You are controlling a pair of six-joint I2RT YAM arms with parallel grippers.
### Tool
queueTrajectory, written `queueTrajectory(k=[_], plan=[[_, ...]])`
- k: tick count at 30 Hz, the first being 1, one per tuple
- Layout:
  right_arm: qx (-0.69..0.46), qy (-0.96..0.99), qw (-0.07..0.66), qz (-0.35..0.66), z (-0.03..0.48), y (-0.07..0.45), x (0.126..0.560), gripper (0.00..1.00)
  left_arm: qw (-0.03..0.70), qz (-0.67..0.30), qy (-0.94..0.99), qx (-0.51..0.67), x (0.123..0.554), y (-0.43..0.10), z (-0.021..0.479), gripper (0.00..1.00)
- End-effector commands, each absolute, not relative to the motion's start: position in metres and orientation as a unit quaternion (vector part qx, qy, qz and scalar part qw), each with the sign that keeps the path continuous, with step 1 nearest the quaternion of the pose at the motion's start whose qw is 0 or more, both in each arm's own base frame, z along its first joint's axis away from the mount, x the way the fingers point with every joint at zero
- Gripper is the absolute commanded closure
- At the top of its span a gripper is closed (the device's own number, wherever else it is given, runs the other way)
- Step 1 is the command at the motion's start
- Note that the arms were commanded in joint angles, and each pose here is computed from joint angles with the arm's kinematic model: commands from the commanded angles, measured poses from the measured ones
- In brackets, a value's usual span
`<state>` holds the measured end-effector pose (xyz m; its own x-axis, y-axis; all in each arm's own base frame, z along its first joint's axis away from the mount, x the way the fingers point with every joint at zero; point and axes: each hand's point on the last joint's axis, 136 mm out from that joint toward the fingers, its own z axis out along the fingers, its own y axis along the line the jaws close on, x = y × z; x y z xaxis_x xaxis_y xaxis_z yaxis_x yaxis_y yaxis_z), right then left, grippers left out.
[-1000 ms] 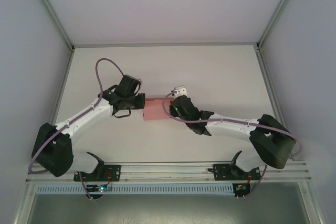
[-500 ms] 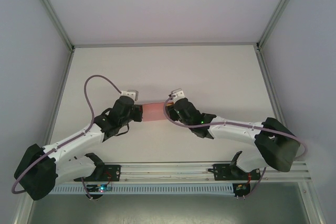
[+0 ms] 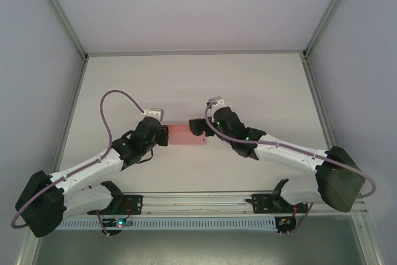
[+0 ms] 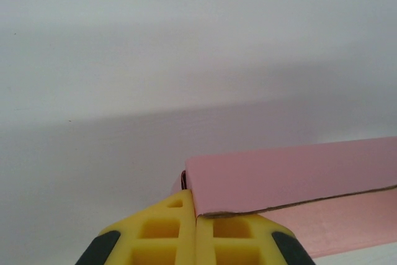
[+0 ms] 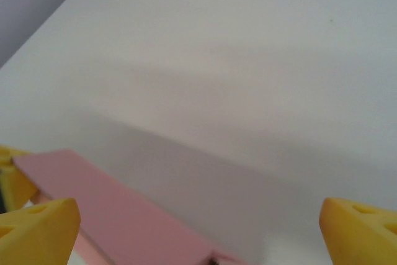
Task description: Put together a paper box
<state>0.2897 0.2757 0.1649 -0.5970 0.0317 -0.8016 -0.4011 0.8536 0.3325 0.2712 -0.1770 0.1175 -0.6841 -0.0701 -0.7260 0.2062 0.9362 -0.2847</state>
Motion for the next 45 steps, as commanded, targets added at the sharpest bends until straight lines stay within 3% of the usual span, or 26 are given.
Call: queueTrajectory(k=[1,7,24,37,41,45], plan=[[-0.066,0.865,0.417,0.272,0.176,0.277,0.293,0.02,0.347,-0.144,0.925,0.05,0.252,-0.172,0.091,1.0],[-0.039,0.889,0.366,0.274,0.147,0.275,0.286,0.02,0.354,-0.142,0.923,0.048,0.253,-0.172,0.096,1.0],[0.024,0.925,0.267,0.269,0.07,0.257,0.254,0.21,0.346,-0.141,0.922,0.1,0.251,-0.186,0.103,0.99],[0.056,0.942,0.231,0.239,0.03,0.244,0.238,0.44,0.321,-0.144,0.932,0.091,0.241,-0.185,0.113,0.73],[0.072,0.943,0.228,0.232,0.024,0.239,0.235,0.56,0.316,-0.177,0.927,0.094,0.237,-0.194,0.129,0.56],[0.08,0.944,0.228,0.224,0.021,0.235,0.234,0.58,0.307,-0.191,0.928,0.095,0.235,-0.2,0.148,0.48]])
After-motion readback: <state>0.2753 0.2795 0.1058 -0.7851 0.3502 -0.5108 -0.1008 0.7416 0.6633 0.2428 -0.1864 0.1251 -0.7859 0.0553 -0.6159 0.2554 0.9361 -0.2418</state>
